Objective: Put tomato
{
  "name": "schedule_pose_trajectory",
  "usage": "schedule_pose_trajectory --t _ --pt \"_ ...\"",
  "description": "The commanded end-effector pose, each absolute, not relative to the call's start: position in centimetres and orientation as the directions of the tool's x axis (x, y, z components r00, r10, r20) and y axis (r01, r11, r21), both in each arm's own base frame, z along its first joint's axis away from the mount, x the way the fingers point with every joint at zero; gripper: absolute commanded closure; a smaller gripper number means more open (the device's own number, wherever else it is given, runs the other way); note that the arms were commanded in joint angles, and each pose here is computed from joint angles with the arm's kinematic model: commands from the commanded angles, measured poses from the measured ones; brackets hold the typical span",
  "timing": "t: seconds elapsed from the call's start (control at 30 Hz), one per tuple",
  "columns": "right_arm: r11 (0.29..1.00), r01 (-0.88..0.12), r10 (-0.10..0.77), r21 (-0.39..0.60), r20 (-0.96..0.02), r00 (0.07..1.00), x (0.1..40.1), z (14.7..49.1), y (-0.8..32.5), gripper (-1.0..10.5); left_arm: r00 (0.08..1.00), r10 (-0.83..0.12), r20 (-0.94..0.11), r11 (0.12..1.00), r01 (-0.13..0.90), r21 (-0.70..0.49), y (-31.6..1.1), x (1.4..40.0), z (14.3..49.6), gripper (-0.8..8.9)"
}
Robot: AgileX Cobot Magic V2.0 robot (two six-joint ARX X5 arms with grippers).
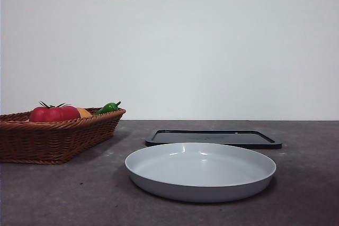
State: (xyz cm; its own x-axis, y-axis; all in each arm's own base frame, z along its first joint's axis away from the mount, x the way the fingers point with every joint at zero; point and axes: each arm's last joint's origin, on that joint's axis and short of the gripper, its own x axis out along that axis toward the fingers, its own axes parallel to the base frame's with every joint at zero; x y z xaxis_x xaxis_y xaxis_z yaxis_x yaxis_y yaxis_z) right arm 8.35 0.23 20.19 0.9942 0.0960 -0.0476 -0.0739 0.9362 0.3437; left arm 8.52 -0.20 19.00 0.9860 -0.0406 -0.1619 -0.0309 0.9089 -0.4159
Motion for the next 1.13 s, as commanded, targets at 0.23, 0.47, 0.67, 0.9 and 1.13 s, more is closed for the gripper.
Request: schedule_pose_trajectory --t 0.23,0.47,0.67,0.9,1.13 --pt "0.939 -0.147 0.168 0.311 -0.043 0.985 6.8 26.0 0.4 9.4 0.969 -0.156 -0.194 0.917 0.069 -0.393 -0.5 8.0 24.2 8.04" --pt "0.914 -0.279 0.341 0.294 -0.185 0.922 7.5 29.5 0.9 9.4 0.894 -0.308 -0.326 0.926 0.202 -0.32 -1.0 8.8 28.0 8.04" --pt "0.854 -0.402 0.502 0.329 -0.32 0.803 9.0 31.9 1.4 9.4 0.785 -0.436 -0.441 0.894 0.319 -0.315 -1.4 9.8 30.0 8.04" --pt "0.804 -0.483 0.595 0.348 -0.457 0.661 10.4 33.8 2.3 9.4 0.674 -0.537 -0.507 0.843 0.418 -0.338 -2.0 10.4 31.8 8.04" --pt "0.74 -0.565 0.662 0.366 -0.546 0.514 10.9 34.1 3.8 9.4 0.602 -0.578 -0.551 0.814 0.477 -0.332 -2.5 9.7 33.0 8.04"
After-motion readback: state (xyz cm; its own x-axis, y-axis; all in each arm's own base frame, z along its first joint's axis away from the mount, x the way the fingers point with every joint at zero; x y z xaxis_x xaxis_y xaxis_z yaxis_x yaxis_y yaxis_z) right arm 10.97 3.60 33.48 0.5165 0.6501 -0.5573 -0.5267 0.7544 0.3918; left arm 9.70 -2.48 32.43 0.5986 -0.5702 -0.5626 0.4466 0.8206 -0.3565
